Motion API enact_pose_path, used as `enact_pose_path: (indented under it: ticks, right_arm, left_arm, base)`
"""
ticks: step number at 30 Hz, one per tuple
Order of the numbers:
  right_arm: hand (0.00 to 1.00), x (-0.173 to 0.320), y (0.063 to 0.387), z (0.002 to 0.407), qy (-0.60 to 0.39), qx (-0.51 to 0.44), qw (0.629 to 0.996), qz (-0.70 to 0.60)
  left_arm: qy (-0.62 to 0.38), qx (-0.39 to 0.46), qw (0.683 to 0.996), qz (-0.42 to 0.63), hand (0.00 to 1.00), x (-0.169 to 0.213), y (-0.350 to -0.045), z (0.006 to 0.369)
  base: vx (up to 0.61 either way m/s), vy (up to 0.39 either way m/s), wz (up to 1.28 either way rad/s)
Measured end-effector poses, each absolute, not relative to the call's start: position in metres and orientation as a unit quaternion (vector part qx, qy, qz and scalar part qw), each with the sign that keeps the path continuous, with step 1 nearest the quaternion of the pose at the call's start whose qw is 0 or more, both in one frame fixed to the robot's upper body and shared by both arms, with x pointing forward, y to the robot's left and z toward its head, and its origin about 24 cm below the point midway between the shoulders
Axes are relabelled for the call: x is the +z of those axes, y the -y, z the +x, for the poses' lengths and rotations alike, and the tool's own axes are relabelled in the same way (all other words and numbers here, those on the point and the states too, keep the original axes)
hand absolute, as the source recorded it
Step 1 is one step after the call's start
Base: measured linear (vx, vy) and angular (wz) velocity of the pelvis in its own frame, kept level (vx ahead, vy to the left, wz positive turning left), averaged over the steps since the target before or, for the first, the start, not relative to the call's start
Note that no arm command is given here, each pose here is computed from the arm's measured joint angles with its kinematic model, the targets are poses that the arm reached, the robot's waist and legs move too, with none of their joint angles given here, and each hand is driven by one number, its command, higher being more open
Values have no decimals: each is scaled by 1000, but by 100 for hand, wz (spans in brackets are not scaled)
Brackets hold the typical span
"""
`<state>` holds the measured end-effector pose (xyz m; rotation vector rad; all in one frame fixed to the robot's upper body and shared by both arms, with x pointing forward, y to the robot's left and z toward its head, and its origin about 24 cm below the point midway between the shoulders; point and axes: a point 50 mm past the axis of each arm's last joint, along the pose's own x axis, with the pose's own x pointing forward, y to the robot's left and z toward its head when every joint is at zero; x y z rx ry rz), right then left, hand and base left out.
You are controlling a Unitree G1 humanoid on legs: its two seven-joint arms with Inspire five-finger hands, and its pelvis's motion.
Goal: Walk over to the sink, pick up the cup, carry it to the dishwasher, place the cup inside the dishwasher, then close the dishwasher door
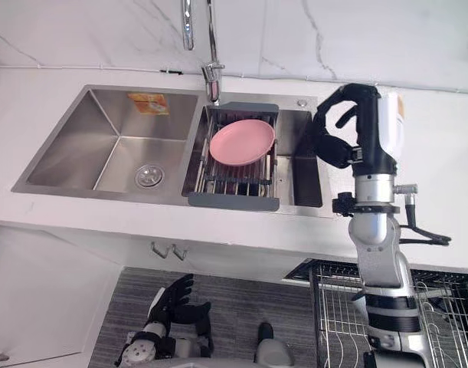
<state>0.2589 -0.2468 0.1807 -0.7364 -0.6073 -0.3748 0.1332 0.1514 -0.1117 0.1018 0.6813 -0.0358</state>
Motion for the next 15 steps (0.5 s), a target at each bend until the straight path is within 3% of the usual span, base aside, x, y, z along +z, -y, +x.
enact_pose_path:
  ticks: [11, 12, 15]
  right_arm:
    - [30, 177, 260, 222, 298, -236, 871, -311]
    - [90, 173, 262, 220, 291, -233, 877, -302]
    - [90, 169, 262, 218, 280, -225, 883, -302]
  left_arm:
    - [-345, 14, 938, 42, 90, -115, -160, 132]
    - [-344, 14, 938, 42, 90, -115, -160, 133]
    - [-345, 11, 938, 40, 90, -116, -158, 135]
  base:
    - [18, 20, -41]
    - [-2, 5, -15]
    - [-11, -4, -8]
